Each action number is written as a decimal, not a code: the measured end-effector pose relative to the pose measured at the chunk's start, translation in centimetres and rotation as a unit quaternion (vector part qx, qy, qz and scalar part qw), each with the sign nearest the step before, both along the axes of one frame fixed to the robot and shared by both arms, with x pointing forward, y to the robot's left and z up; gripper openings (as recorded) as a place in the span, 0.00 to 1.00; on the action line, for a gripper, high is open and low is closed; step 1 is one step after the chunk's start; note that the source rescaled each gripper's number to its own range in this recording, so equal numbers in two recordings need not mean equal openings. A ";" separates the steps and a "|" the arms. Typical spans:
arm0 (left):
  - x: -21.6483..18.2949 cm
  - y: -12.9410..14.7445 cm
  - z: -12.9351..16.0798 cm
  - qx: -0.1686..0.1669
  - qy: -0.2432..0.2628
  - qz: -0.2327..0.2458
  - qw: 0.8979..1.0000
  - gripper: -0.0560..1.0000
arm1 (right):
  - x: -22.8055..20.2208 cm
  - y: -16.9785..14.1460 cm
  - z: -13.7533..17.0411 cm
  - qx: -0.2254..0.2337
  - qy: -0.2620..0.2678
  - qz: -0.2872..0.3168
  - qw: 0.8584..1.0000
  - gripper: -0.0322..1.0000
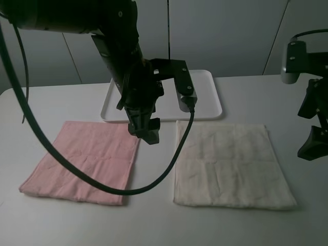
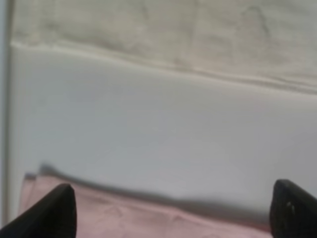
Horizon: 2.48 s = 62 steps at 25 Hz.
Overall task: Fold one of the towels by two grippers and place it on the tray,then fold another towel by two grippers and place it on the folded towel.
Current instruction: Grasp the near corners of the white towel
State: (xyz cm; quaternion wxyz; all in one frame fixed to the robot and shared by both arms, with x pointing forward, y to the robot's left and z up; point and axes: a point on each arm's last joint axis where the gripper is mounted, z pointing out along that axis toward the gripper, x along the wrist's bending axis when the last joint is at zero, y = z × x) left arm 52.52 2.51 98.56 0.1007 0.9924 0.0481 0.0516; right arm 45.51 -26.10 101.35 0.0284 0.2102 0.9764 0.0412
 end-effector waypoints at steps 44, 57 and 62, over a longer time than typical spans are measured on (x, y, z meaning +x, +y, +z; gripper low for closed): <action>-8.8 -7.1 -11.3 0.096 0.066 -0.122 0.986 1.00 | -6.2 -0.5 -8.8 0.012 0.046 0.205 0.978 1.00; -8.8 -7.2 -11.3 0.094 0.064 -0.122 0.986 1.00 | -6.6 0.1 -10.5 0.006 0.013 0.227 0.974 1.00; -8.8 -7.2 -11.3 0.095 0.061 -0.124 0.986 1.00 | -6.2 0.1 -11.6 0.003 0.036 0.225 0.974 1.00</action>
